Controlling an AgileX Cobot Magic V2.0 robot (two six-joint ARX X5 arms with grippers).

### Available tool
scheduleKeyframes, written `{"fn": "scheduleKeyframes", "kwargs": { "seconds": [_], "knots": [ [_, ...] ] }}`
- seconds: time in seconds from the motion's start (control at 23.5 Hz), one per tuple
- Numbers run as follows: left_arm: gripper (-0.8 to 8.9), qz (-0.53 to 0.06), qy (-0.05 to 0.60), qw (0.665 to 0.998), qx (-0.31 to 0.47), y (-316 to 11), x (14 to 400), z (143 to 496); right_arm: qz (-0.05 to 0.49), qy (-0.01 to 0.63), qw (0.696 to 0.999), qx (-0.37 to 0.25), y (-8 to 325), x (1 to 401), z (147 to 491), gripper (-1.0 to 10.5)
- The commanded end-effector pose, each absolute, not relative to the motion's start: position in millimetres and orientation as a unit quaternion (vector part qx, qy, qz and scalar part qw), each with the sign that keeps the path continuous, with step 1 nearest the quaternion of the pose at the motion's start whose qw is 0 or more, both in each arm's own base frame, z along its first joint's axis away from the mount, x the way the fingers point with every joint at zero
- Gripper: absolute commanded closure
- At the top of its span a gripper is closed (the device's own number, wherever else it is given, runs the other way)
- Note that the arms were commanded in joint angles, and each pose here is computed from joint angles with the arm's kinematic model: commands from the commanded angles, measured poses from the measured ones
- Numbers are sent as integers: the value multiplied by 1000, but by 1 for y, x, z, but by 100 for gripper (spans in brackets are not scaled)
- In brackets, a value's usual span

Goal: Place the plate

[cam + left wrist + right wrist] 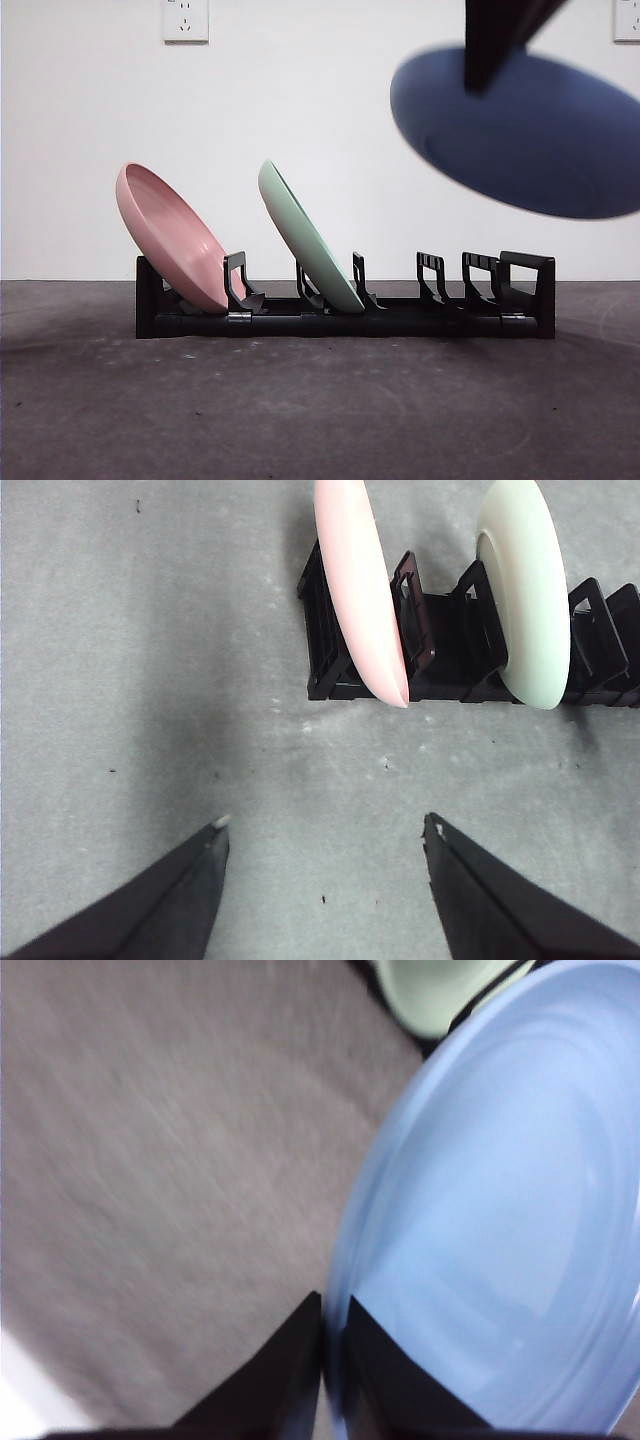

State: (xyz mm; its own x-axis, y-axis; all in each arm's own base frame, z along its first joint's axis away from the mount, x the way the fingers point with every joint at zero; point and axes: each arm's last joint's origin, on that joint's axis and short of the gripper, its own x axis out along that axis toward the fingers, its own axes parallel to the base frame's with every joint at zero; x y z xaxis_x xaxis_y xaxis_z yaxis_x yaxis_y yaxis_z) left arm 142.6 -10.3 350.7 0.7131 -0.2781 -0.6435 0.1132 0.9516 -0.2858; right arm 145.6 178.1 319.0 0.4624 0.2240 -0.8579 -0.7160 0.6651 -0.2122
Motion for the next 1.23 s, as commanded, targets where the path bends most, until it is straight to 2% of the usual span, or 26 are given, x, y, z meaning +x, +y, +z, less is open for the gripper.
{"fn": "scheduleKeyframes", "kwargs": {
  "seconds": [0.04,0.43,0.72,1.23],
  "knots": [
    [501,-111,354,922,-113,-11,143,356,289,415,801,-320,193,137,306,934],
    [501,-111,354,922,-113,-11,143,356,321,429,758,-372,232,123,266,934],
    [501,-112,355,921,-111,-11,143,356,364,449,735,-355,271,129,227,934],
    [501,-113,354,922,-108,-11,143,356,395,435,729,-351,302,142,188,934]
  ]
}}
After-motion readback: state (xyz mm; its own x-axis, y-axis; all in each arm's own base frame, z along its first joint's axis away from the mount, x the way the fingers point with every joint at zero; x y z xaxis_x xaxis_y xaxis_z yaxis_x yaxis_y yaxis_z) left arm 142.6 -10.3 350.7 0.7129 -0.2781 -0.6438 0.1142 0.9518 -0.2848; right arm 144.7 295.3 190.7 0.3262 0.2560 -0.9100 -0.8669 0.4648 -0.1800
